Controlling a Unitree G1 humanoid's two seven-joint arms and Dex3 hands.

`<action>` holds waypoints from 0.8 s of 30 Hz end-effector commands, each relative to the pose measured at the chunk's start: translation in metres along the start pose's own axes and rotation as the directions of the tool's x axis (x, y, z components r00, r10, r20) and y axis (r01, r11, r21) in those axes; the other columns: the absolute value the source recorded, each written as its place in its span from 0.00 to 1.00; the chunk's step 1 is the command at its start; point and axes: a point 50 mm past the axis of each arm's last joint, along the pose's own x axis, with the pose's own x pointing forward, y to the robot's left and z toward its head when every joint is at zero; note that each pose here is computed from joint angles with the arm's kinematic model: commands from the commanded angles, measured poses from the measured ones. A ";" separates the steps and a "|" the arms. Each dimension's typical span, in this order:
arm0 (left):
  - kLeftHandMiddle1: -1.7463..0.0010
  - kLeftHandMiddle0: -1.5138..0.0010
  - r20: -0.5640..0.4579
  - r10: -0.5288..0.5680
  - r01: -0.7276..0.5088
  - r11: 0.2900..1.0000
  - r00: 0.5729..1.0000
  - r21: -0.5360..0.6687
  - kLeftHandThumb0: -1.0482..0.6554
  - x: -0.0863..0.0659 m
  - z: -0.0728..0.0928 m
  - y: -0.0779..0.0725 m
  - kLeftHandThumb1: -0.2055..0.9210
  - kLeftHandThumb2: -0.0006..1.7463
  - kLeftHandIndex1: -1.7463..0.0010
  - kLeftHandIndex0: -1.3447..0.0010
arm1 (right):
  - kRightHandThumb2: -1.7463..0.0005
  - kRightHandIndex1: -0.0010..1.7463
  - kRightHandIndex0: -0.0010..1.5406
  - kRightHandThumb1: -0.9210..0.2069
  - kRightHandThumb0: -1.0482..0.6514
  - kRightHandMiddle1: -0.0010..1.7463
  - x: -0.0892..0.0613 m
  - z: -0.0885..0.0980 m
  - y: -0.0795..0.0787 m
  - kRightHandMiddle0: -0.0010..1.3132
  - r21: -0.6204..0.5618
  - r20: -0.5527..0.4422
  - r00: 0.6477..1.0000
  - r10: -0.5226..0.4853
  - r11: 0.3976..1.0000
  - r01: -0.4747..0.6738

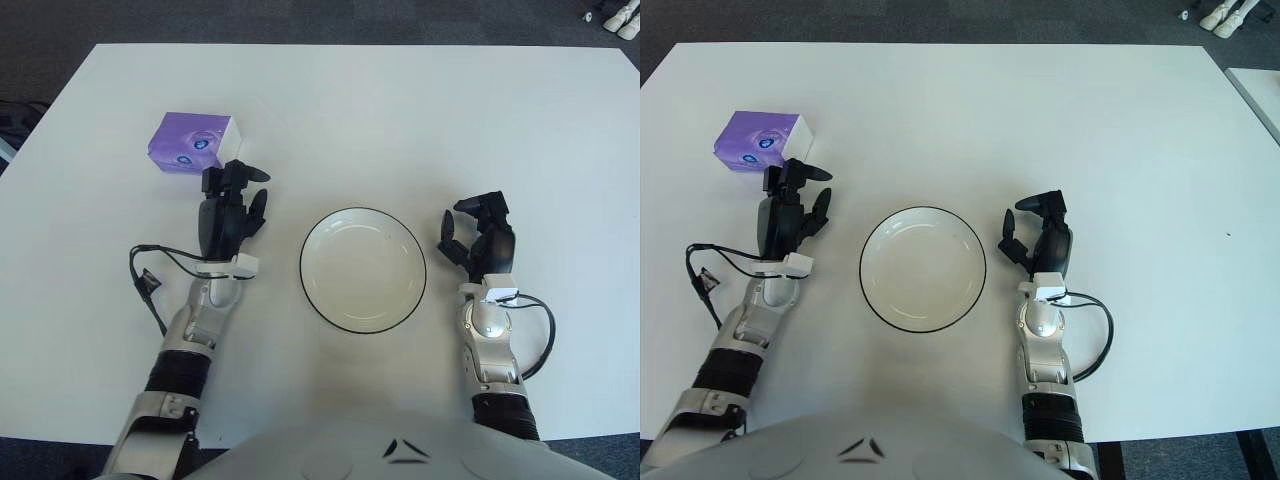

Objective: Put the tissue paper into the plate.

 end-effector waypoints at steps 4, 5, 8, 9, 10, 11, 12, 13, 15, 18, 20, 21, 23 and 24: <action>0.18 0.93 0.004 -0.094 0.092 0.980 0.996 0.178 0.43 -0.001 -0.015 0.010 1.00 0.30 0.00 0.87 | 0.44 0.76 0.35 0.29 0.38 1.00 -0.026 -0.038 -0.003 0.30 -0.046 -0.199 0.980 0.008 0.999 -0.018; 0.18 0.95 0.011 -0.098 0.094 0.975 0.995 0.203 0.34 0.001 -0.015 0.012 0.96 0.37 0.07 0.92 | 0.44 0.76 0.35 0.29 0.38 1.00 -0.026 -0.038 -0.003 0.30 -0.046 -0.199 0.980 0.008 0.999 -0.017; 0.20 0.98 0.020 -0.107 0.099 0.964 0.994 0.248 0.20 0.003 -0.016 0.015 0.88 0.48 0.18 0.97 | 0.45 0.76 0.34 0.28 0.38 1.00 -0.026 -0.039 -0.004 0.29 -0.045 -0.198 0.980 0.007 0.999 -0.016; 0.21 0.99 0.025 -0.110 0.099 0.959 0.994 0.265 0.18 0.004 -0.016 0.016 0.87 0.49 0.19 0.98 | 0.45 0.76 0.34 0.28 0.38 1.00 -0.026 -0.039 -0.004 0.29 -0.045 -0.197 0.980 0.007 0.999 -0.016; 0.23 0.99 0.028 -0.111 0.099 0.956 0.993 0.277 0.15 0.005 -0.016 0.017 0.85 0.50 0.23 0.99 | 0.45 0.76 0.34 0.28 0.38 1.00 -0.026 -0.039 -0.004 0.29 -0.044 -0.197 0.980 0.007 0.999 -0.016; 0.24 0.99 0.037 -0.109 0.093 0.951 0.993 0.294 0.13 0.007 -0.016 0.018 0.84 0.50 0.25 0.99 | 0.45 0.76 0.34 0.28 0.38 1.00 -0.026 -0.039 -0.004 0.29 -0.044 -0.196 0.981 0.006 0.999 -0.015; 0.26 1.00 0.044 -0.107 0.089 0.948 0.993 0.306 0.10 0.008 -0.015 0.019 0.83 0.49 0.28 0.99 | 0.45 0.76 0.34 0.28 0.38 1.00 -0.026 -0.039 -0.004 0.29 -0.043 -0.196 0.981 0.006 0.999 -0.015; 0.27 1.00 0.051 -0.103 0.082 0.945 0.993 0.317 0.09 0.009 -0.015 0.020 0.82 0.48 0.29 1.00 | 0.45 0.76 0.34 0.28 0.38 1.00 -0.026 -0.039 -0.004 0.29 -0.043 -0.196 0.981 0.006 0.999 -0.015; 0.30 1.00 0.065 -0.097 0.070 0.940 0.993 0.333 0.06 0.012 -0.015 0.022 0.82 0.46 0.34 1.00 | 0.45 0.77 0.34 0.27 0.38 1.00 -0.025 -0.039 -0.003 0.29 -0.043 -0.195 0.981 0.005 0.999 -0.014; 0.35 1.00 0.087 -0.085 0.050 0.934 0.993 0.353 0.02 0.017 -0.014 0.026 0.83 0.43 0.42 1.00 | 0.45 0.77 0.34 0.27 0.38 1.00 -0.025 -0.039 -0.003 0.29 -0.044 -0.195 0.981 0.005 0.999 -0.013; 0.41 1.00 0.097 -0.078 0.037 0.929 0.992 0.369 0.01 0.021 -0.014 0.031 0.86 0.39 0.50 1.00 | 0.45 0.77 0.34 0.27 0.39 1.00 -0.025 -0.039 -0.003 0.29 -0.044 -0.193 0.981 0.004 0.999 -0.013; 0.42 1.00 0.100 -0.076 0.033 0.926 0.992 0.376 0.01 0.023 -0.014 0.033 0.87 0.39 0.52 1.00 | 0.45 0.77 0.34 0.27 0.39 1.00 -0.024 -0.040 -0.003 0.29 -0.043 -0.192 0.981 0.004 0.999 -0.013; 0.49 1.00 0.105 -0.074 0.028 0.921 0.992 0.389 0.00 0.026 -0.015 0.039 0.91 0.36 0.59 1.00 | 0.45 0.77 0.34 0.27 0.38 1.00 -0.024 -0.040 -0.003 0.29 -0.042 -0.191 0.982 0.004 0.999 -0.013; 0.52 1.00 0.107 -0.073 0.025 0.918 0.992 0.396 0.00 0.027 -0.015 0.043 0.92 0.35 0.62 1.00 | 0.45 0.77 0.34 0.27 0.38 1.00 -0.024 -0.040 -0.003 0.29 -0.042 -0.191 0.982 0.004 0.999 -0.013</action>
